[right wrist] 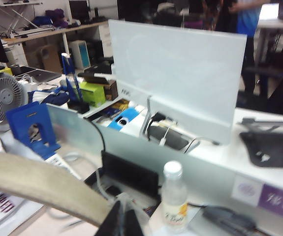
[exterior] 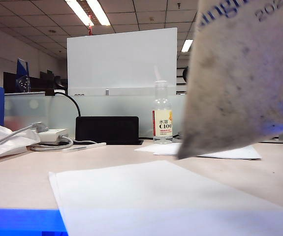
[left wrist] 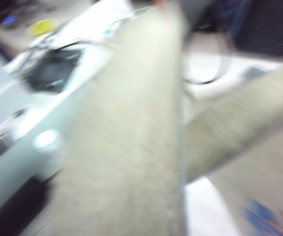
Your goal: Take the glasses case out of the canvas bag and put it on the table.
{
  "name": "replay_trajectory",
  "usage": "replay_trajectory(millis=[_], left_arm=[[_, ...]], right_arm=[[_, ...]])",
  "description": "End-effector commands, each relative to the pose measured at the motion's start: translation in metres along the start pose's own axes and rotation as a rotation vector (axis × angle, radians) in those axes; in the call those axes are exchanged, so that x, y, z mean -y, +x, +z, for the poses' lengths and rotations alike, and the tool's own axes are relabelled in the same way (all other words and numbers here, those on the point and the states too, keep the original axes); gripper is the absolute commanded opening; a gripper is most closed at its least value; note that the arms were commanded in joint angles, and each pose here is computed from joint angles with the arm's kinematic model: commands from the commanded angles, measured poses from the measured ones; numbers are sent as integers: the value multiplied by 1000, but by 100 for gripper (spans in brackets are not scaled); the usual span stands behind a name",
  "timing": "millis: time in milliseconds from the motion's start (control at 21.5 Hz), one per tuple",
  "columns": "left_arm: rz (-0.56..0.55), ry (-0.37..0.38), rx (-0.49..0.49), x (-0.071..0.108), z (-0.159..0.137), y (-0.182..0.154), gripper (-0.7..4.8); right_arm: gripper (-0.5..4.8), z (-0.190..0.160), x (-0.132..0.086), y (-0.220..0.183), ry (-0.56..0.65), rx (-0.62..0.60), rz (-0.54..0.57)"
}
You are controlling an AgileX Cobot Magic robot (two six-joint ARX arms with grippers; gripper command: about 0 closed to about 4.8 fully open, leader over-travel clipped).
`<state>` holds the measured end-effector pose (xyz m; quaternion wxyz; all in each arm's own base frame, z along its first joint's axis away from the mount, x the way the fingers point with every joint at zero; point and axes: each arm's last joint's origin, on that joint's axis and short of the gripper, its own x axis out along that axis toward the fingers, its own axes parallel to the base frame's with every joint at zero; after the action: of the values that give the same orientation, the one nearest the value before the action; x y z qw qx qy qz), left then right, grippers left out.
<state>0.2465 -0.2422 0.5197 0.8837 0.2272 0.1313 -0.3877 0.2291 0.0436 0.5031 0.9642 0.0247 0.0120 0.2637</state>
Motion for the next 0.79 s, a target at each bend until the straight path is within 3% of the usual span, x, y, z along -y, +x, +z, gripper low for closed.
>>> replay_trajectory(millis=[46,186,372,511,697,744,790], left_arm=[[170,-20,-46,-15,-4,-7,27],[201,-52,-39,-25,-5,-14,27],[320,-102,-1,-63,-13,-31,26],[347,-198,24,-89,-22,-44,26],[202,-367,101,-113,-33,-58,26],[107,-369,160,-114,-31,-61,26],[91,-358,182,-114,-29,-62,26]], right_arm=[[-7,8,-5,-6,34,52,43],[-7,10,-6,-8,59,63,46],[-7,9,-2,2,99,79,50],[-7,-1,1,13,123,18,51],[-7,-15,3,26,160,-82,79],[-5,-17,2,29,166,-95,162],[-4,-17,1,31,165,-95,199]])
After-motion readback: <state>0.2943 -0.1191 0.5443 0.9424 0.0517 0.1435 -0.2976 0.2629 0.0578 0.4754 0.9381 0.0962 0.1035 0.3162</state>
